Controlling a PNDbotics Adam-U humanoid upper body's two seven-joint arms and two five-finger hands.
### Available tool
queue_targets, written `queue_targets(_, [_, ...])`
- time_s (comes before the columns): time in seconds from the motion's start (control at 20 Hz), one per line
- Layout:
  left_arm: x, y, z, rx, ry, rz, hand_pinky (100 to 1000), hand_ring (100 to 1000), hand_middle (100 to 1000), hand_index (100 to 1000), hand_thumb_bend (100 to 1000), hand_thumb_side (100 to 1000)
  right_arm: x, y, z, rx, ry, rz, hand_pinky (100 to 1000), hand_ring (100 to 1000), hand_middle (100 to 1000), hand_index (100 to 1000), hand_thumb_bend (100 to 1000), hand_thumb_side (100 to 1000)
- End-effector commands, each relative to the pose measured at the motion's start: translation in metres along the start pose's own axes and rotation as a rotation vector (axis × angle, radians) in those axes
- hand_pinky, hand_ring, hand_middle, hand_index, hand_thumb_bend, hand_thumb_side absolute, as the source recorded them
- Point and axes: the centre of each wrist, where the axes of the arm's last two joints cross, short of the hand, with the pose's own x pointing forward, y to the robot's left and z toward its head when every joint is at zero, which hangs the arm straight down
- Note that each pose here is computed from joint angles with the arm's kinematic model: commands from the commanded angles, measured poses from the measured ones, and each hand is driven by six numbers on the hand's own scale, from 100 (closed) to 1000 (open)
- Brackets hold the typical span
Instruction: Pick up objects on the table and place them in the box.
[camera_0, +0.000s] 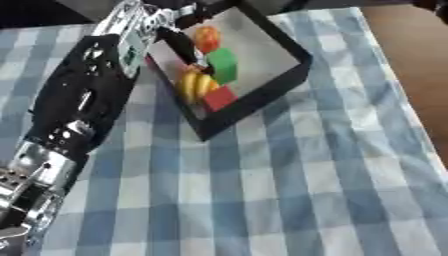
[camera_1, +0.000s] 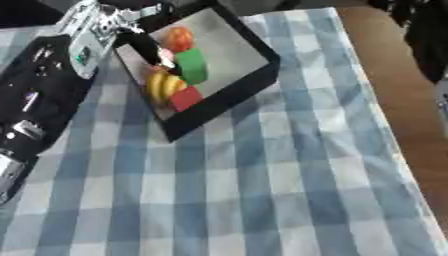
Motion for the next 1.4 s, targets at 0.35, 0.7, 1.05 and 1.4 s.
queue_targets(0.35, [-0.01,0.072,0.056,0.519,-0.056,0.064,705,738,705,816,553,383,0.005,-0.008,0.002,-0.015,-0.01,0.031,918,769,746,738,100,686])
queue_targets(0.7, [-0.037,0.086,0.136,0.923,-0.149,0.25,681,732,766,822,572,405,0.008,-0.012,0.005,-0.049,-0.031,0.047,916,769,746,739,100,659])
queue_targets(1.05, [-0.088,0.019,0.173,1.053,-0.048,0.565,643,689,720,799,575,505,0.008,-0.011,0.006,-0.08,-0.07,0.056,915,771,747,739,100,625])
queue_targets(1.4, [-0.102,-0.06,0.184,1.138,0.078,1.103,599,631,664,778,562,511,-0.003,-0.012,0.008,-0.128,-0.081,0.062,914,770,746,737,100,648])
